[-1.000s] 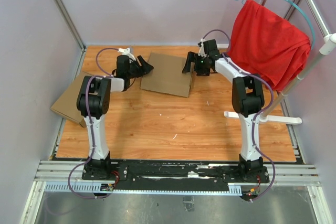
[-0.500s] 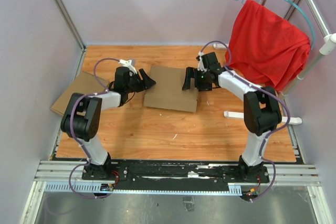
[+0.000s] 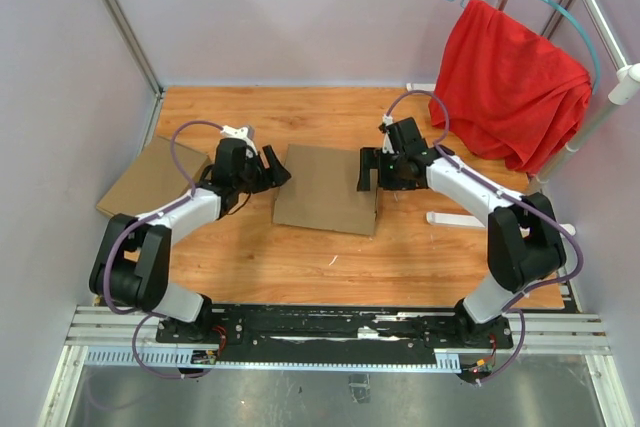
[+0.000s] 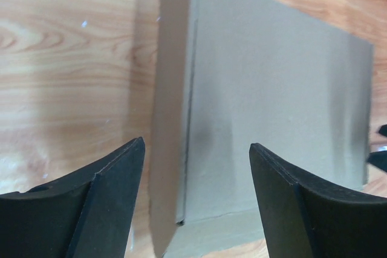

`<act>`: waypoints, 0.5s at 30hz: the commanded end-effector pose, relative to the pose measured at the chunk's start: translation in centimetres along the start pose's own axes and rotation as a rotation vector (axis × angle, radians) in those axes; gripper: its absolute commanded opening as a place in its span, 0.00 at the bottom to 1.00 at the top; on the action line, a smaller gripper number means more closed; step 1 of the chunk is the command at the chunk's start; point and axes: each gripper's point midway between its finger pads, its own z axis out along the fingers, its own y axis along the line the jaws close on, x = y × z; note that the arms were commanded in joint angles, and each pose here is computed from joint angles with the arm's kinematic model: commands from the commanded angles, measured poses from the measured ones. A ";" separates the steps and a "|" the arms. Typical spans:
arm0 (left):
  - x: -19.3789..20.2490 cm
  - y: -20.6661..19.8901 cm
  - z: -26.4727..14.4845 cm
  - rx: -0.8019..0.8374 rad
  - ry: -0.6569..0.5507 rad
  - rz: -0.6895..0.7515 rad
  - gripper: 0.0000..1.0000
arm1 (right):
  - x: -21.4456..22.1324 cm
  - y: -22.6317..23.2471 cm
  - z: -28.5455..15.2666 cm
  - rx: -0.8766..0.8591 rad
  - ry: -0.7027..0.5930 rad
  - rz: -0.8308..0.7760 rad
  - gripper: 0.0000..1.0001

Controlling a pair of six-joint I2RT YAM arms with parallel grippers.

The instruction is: Fold the paper box

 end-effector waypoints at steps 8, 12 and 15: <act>-0.5 2.5 -4.8 -0.159 -0.067 0.052 0.68 | -6.4 0.7 -2.9 0.069 -0.147 -0.109 1.00; -0.6 0.3 -6.6 -0.047 -0.091 0.071 0.59 | -11.4 2.4 -2.0 0.046 -0.192 -0.145 0.99; 0.0 -0.9 -7.3 0.035 -0.088 0.091 0.25 | -14.7 2.8 0.1 0.029 -0.218 -0.133 0.87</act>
